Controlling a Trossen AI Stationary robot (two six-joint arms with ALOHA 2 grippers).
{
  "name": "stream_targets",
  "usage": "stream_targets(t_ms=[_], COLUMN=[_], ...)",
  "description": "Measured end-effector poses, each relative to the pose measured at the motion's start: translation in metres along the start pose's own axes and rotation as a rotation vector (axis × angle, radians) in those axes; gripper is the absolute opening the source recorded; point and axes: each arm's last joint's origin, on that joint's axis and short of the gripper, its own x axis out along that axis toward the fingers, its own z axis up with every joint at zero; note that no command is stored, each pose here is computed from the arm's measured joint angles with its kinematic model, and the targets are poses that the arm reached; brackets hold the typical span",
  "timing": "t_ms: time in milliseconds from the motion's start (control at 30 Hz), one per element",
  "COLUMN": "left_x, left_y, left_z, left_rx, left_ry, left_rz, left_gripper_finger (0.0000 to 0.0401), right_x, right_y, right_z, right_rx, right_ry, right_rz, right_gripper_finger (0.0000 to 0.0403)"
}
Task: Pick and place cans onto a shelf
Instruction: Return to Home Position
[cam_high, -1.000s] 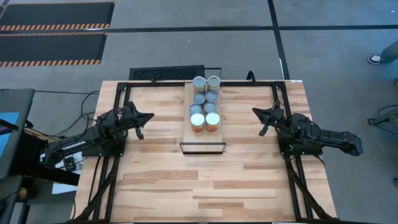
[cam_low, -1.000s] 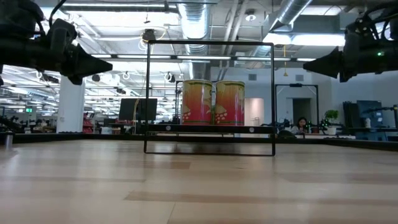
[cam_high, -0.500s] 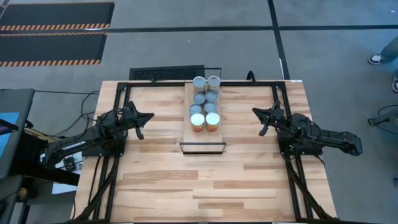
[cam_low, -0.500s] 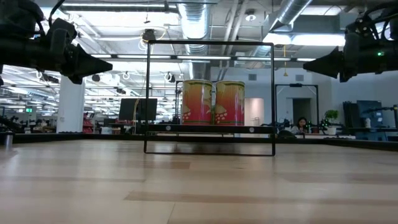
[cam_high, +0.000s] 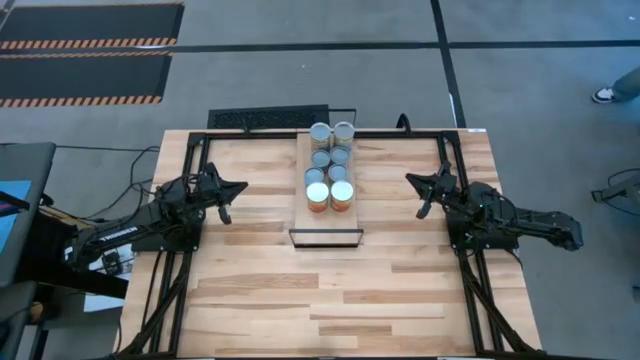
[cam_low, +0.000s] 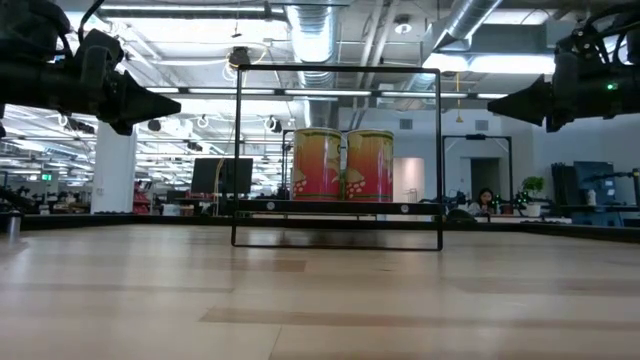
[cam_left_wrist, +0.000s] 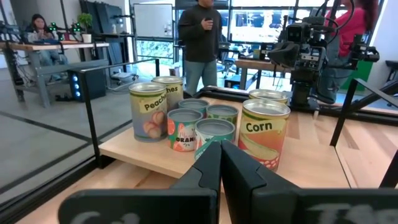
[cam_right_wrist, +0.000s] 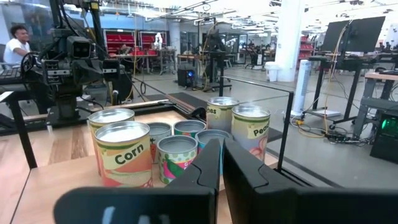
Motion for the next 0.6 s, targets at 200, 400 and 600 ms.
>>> stream_targets(t_ms=[200,400,600], left_x=[0.0000,0.0000,0.0000], left_y=[0.0000,0.0000,0.0000], left_z=[0.0000,0.0000,0.0000], left_rx=[0.001,-0.001,0.000], left_ry=[0.000,0.000,0.000], left_rz=[0.000,0.000,0.000], left_gripper_finger=[0.0000,0.0000,0.0000], right_x=[0.0000,0.0000,0.0000], right_y=[0.0000,0.0000,0.0000], right_z=[0.0000,0.0000,0.0000], right_rx=[0.000,0.000,0.000], right_ry=[0.000,0.000,0.000], right_rz=[0.000,0.000,0.000], right_gripper_finger=[0.0042,0.0042,0.0042])
